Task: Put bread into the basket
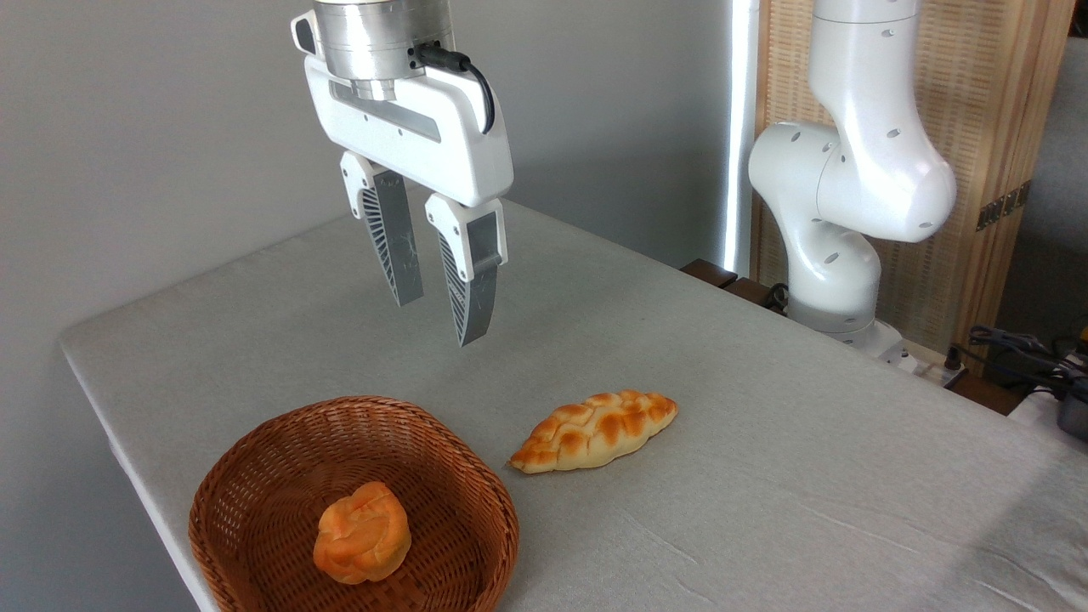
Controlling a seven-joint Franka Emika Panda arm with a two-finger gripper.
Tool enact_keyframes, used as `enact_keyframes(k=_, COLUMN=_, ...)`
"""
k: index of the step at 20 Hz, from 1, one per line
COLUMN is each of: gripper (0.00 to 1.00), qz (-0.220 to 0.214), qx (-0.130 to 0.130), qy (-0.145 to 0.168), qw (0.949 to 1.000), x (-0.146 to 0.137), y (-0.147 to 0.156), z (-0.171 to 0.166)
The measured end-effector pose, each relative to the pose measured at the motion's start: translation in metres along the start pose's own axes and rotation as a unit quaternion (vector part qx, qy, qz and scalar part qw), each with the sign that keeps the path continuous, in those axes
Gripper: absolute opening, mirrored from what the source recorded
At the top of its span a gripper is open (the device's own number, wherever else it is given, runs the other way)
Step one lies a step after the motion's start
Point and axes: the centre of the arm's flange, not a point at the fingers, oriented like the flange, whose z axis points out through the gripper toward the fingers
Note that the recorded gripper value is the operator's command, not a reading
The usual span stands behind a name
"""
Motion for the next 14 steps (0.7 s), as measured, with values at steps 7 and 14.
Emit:
enact_keyframes(k=7, gripper=1.00, qz=0.000, qx=-0.001, qy=-0.001, qw=1.0000, x=0.000, y=0.000, z=0.002)
enact_keyframes(k=14, gripper=1.00, qz=0.021, qx=-0.013, qy=-0.014, qw=0.9996, x=-0.003, y=0.002, z=0.010)
